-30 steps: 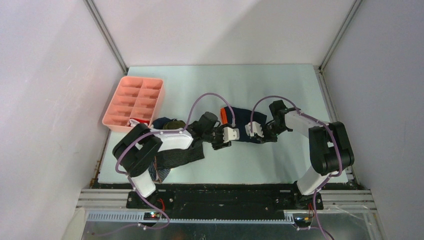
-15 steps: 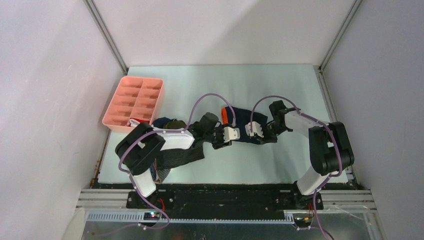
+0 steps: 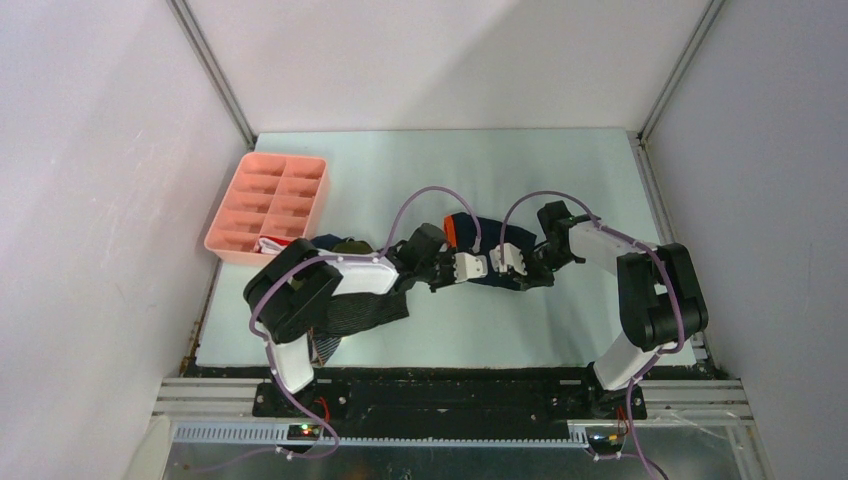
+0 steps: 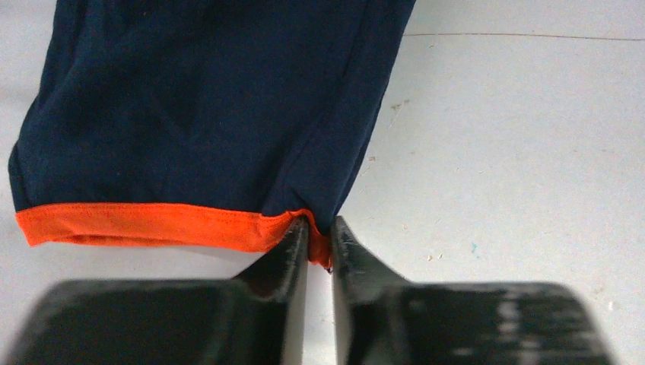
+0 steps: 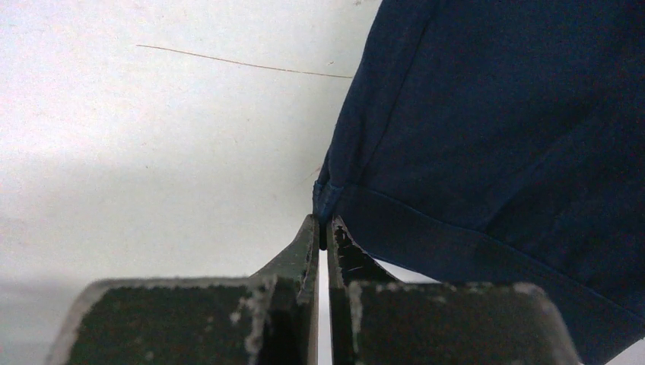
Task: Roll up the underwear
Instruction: Fold the underwear at the center of the board.
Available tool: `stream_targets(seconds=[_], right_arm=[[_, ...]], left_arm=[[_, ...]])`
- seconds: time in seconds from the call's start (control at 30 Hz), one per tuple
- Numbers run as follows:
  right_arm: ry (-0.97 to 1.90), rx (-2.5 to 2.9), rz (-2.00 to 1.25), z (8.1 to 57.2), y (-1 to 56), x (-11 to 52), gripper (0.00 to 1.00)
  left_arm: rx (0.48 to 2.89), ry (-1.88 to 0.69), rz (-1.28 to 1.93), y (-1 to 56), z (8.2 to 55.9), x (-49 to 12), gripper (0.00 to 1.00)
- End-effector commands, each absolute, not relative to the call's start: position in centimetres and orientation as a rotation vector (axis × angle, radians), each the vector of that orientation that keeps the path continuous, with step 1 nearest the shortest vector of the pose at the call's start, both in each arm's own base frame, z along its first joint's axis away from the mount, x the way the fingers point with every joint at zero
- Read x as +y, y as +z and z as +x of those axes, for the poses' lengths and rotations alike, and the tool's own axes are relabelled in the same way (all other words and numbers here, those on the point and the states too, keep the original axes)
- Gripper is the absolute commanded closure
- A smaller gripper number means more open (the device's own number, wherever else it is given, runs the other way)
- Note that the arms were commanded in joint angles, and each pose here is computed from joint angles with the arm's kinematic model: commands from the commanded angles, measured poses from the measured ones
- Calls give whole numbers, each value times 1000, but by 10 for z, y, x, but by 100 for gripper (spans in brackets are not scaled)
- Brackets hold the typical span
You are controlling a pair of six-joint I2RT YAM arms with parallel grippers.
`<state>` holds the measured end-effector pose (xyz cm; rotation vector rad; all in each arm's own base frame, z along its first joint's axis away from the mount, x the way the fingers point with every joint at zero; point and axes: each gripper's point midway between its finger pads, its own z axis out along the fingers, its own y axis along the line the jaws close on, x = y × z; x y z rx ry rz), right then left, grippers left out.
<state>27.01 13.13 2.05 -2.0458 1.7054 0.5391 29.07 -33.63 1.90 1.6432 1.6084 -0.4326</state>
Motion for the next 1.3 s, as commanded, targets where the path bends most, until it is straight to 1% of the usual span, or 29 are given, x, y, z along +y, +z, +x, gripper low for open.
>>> stream_targets(seconds=[0.0, 0.03, 0.1, 0.43, 0.53, 0.73, 0.97, 1.13, 1.27], right_arm=[[592, 1734, -1985, 273, 34, 140, 100], [605, 1759, -1961, 273, 36, 140, 100], [647, 1802, -1915, 271, 41, 141, 100], [837, 1982, -1698, 238, 81, 142, 100], [896, 2037, -1622, 232, 88, 143, 100], [986, 2110, -1491, 238, 103, 142, 100], [1068, 2205, -1341, 274, 110, 131, 100], [1096, 2263, -1281, 298, 104, 122, 100], [1101, 2322, -1253, 307, 94, 113, 100]], left_arm=[[1710, -460, 1770, -5, 269, -316, 94], [1703, -492, 1797, 0, 264, -314, 97], [1690, -531, 1826, 10, 260, -308, 100], [1794, -677, 1817, 65, 258, -307, 100], [1856, -725, 1780, 71, 257, -309, 100], [1848, -709, 1719, 92, 286, -324, 100], [1864, -625, 1656, 98, 327, -334, 100], [1846, -562, 1583, 108, 359, -346, 100], [1866, -517, 1535, 109, 381, -352, 100]])
